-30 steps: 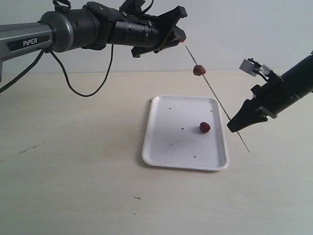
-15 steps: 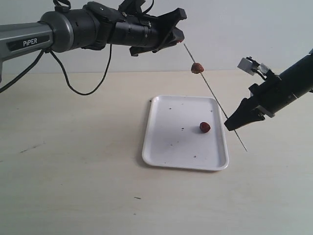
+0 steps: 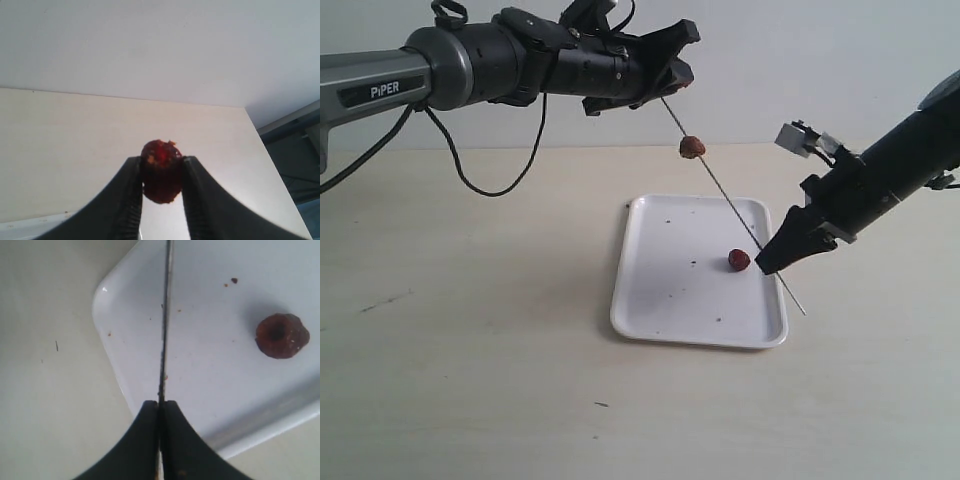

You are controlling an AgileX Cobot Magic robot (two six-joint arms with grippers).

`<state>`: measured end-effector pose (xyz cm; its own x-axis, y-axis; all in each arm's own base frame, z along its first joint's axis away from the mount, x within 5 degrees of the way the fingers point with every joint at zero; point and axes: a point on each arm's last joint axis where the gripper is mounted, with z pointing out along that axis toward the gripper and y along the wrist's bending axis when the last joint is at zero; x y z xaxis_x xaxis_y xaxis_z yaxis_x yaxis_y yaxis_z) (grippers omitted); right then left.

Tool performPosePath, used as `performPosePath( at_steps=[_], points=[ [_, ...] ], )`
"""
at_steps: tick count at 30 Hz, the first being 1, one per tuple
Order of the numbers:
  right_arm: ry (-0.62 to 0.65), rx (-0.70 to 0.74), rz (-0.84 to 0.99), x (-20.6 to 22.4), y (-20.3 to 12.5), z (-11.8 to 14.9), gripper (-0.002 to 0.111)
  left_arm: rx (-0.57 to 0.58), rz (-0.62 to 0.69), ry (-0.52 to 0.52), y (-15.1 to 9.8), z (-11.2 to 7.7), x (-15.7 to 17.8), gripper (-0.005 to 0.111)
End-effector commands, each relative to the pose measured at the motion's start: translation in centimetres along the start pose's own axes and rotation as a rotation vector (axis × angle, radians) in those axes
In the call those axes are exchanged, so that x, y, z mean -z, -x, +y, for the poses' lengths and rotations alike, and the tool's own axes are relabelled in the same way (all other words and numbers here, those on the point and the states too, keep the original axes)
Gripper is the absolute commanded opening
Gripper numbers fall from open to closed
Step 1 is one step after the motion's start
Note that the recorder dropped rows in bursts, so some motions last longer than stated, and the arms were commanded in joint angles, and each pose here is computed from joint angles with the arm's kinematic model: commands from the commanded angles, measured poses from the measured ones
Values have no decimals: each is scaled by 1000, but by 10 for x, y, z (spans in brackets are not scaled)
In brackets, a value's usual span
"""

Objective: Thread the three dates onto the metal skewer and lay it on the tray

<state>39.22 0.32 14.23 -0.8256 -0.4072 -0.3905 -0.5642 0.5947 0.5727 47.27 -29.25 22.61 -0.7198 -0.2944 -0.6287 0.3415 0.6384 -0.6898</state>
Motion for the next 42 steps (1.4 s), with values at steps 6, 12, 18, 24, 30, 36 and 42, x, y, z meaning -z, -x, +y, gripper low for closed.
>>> performPosePath(
  at_steps=[6, 12, 18, 24, 30, 36, 42],
  points=[
    [-68, 13, 61, 20, -5, 15, 0, -8, -11, -1, 2, -2, 1, 28],
    [-88, -31, 41, 32, -12, 7, 0, -12, -6, -1, 2, -2, 1, 28],
    [-71, -39, -56, 43, -13, 1, 0, -24, -5, 3, 1, -2, 1, 28],
    [-69, -29, -31, 38, -13, 0, 0, 21, -7, -2, 2, -2, 1, 28],
    [-67, -43, -20, 36, -15, -1, 0, 49, -11, -11, 2, -3, 1, 28],
    [-59, -51, -23, 35, -16, -1, 0, 51, -12, -12, 2, -3, 1, 28],
    [-33, 13, 5, 18, -5, 13, 0, 51, -12, -12, 2, -3, 1, 28]
  ],
)
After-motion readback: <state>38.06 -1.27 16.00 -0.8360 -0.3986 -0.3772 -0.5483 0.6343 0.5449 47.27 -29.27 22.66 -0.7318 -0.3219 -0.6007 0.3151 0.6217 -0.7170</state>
